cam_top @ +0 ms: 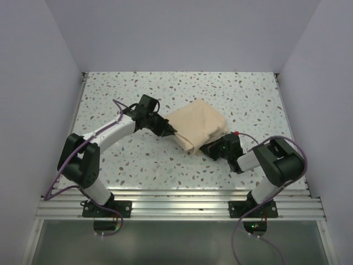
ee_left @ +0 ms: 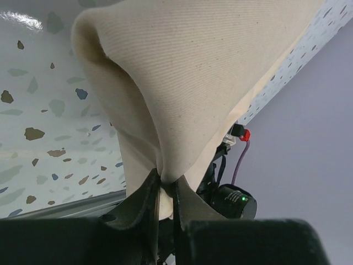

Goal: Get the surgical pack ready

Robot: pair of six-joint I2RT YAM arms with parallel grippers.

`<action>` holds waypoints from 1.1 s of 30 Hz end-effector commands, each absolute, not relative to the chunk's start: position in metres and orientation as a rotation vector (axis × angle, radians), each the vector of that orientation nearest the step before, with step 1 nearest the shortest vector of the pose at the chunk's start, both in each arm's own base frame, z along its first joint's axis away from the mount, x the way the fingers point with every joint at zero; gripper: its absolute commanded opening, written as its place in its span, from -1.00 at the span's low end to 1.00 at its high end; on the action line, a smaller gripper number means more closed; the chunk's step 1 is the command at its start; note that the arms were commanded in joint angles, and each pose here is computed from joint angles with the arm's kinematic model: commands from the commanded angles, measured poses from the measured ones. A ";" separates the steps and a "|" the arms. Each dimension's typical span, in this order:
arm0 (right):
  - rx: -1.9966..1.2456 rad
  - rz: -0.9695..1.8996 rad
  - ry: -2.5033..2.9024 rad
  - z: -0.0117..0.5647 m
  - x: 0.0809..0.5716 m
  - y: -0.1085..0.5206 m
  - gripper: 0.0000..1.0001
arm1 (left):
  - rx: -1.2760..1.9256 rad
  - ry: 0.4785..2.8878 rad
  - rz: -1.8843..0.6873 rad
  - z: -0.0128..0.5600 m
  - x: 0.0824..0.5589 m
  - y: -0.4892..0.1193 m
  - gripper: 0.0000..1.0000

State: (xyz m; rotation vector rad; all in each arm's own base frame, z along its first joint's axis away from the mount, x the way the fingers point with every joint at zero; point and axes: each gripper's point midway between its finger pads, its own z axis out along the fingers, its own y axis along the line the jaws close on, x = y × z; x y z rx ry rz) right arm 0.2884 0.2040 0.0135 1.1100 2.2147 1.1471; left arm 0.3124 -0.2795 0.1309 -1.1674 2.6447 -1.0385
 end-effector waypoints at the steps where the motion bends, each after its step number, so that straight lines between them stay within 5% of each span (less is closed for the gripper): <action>1: 1.143 1.235 2.122 0.012 0.299 0.211 -1.00 | -1.089 2.535 -1.288 0.187 0.327 -0.298 -1.00; 33: 0.706 1.482 1.824 0.133 0.401 0.260 -1.00 | -0.995 2.784 -1.252 0.119 0.271 -0.282 -1.00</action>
